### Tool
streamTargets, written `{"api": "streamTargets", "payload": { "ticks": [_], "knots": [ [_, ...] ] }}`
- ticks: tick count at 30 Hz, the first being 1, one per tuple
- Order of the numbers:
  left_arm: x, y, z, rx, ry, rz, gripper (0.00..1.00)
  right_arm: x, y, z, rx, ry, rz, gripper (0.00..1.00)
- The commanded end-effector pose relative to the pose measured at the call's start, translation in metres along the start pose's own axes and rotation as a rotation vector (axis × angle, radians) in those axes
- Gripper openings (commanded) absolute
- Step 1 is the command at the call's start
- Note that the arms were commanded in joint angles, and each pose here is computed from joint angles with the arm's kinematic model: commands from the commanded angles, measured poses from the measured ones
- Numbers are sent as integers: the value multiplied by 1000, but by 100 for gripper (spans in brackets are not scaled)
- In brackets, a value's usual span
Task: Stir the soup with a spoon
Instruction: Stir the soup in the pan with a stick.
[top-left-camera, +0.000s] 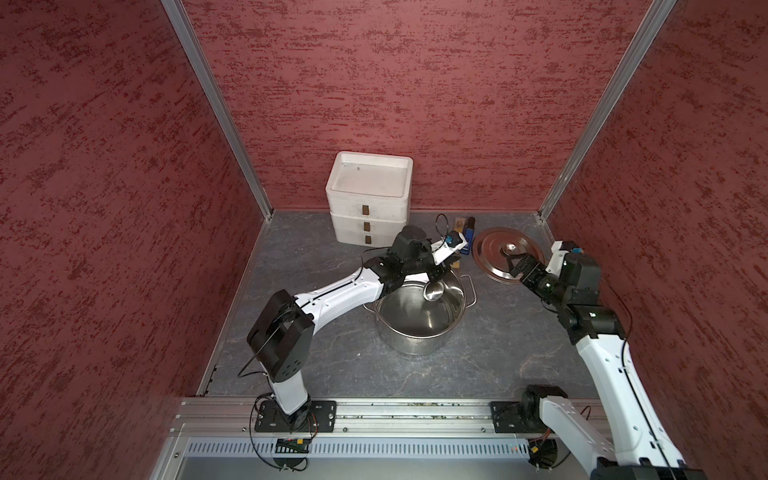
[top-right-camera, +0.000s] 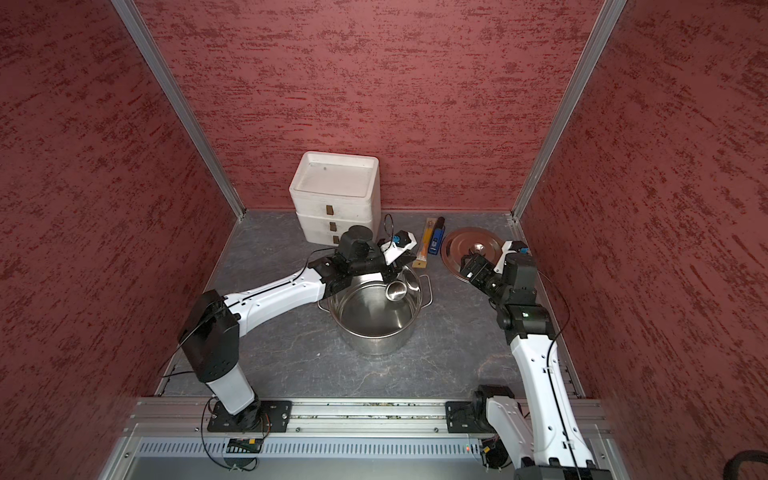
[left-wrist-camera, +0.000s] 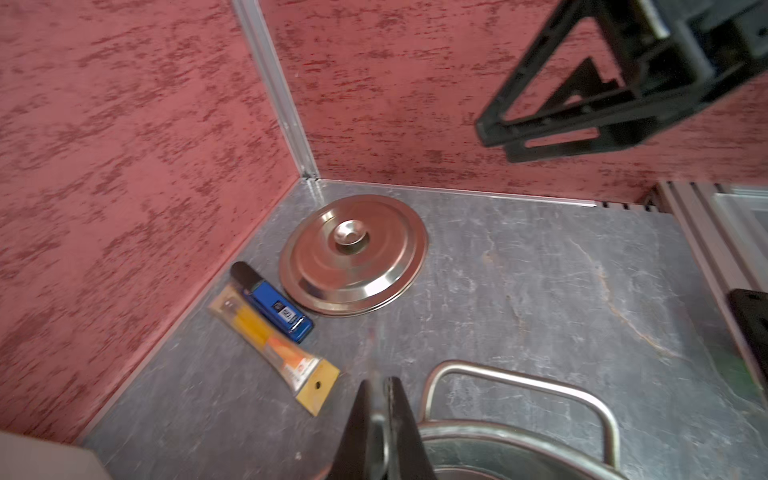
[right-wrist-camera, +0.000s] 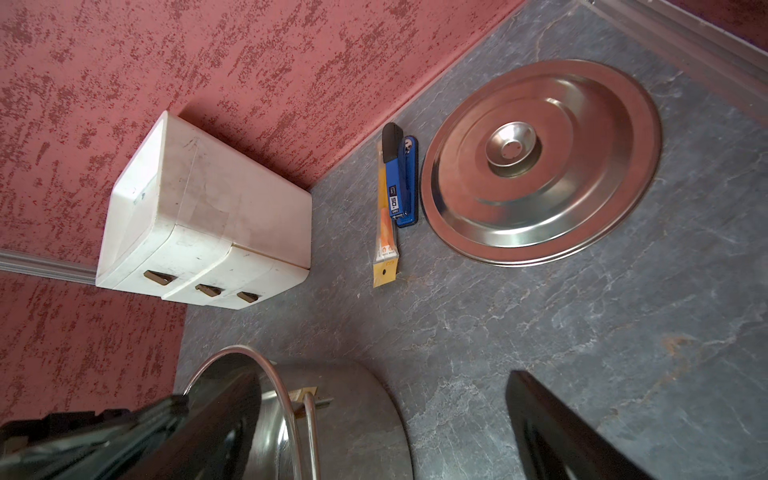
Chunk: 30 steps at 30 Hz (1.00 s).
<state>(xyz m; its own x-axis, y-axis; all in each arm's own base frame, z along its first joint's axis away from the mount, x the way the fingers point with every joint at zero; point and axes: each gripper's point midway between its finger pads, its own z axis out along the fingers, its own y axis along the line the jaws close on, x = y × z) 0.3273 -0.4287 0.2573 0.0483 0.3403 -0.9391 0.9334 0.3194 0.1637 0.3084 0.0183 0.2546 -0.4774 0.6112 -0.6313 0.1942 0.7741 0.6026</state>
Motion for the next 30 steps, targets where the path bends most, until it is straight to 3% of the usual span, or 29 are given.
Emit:
{"api": "streamTargets", "payload": {
  "ticks": [1,8,15,23,30],
  "knots": [
    [-26,-28,2,59,-70,29,0,-5,-3,-4,21,-22,-12,97],
    [-19,-80,-25,118,-55,-8,0,-3,-3,0,11,-16,-6,97],
    [19,-104,-73,64,40,-80,0,5,-8,10,7,5,9,97],
    [54,-53,-132,-147,96,-183,0,1,-3,21,-14,14,15,97],
    [68,17,-143,-327,98,-206,0,-3,-1,22,-17,12,10,97]
  ]
}}
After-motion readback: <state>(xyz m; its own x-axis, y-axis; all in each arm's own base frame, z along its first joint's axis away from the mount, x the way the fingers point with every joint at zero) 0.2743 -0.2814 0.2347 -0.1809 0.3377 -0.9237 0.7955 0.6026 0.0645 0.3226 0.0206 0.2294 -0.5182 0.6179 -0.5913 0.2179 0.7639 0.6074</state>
